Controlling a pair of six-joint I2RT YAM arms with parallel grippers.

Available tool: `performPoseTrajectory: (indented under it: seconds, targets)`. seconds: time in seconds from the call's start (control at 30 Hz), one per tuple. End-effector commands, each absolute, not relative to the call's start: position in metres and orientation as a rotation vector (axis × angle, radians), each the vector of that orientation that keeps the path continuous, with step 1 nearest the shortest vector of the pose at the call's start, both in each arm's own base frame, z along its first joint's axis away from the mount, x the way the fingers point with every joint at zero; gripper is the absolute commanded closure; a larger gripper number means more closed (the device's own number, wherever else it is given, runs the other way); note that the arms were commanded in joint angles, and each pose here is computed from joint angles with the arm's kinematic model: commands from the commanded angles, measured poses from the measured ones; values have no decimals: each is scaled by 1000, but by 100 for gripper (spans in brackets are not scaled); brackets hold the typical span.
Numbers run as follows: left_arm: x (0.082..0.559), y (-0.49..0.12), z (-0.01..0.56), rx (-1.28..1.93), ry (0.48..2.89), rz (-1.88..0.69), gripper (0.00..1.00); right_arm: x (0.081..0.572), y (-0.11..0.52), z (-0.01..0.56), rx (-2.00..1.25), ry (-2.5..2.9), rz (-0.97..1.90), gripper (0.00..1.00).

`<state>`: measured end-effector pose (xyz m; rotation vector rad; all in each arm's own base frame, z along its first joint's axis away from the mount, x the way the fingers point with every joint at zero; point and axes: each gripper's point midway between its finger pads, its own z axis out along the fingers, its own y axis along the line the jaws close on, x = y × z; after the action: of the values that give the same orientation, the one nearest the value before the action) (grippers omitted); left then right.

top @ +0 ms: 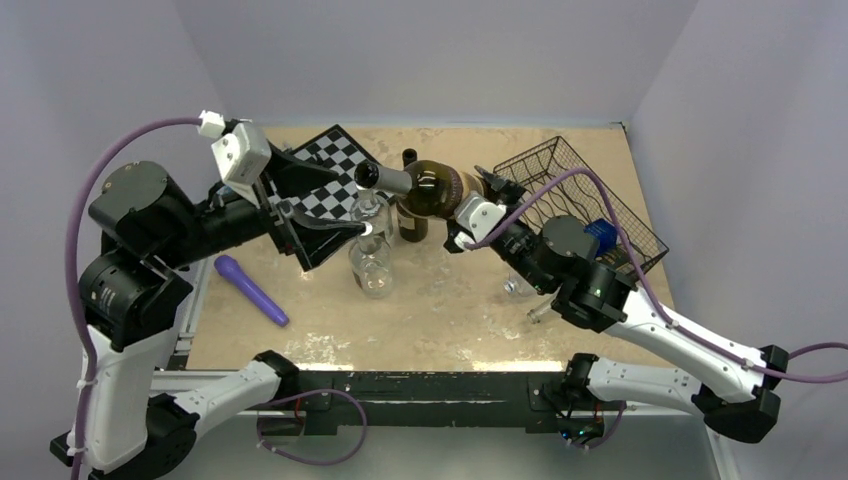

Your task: Put the wine bottle on the wine rack

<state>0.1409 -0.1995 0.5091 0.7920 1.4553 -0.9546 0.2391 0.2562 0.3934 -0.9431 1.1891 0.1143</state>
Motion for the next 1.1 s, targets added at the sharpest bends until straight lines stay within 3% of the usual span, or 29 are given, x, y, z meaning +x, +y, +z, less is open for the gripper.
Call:
performPoseTrajectory:
  seconds: [0.0, 0.3, 0.5, 1.07]
  targets:
    - [149, -182, 517, 723, 1430, -835, 1, 238, 219, 486, -792, 895, -135, 100]
    - [112, -166, 556, 694, 1248, -864, 1, 245, 214, 472, -913, 813, -373, 100]
    - [112, -172, 555, 673, 1276, -930, 1, 248, 214, 461, -952, 784, -465, 100]
    - [136, -217, 431, 959, 1716, -1073, 1, 248, 218, 445, -1025, 694, -614, 100]
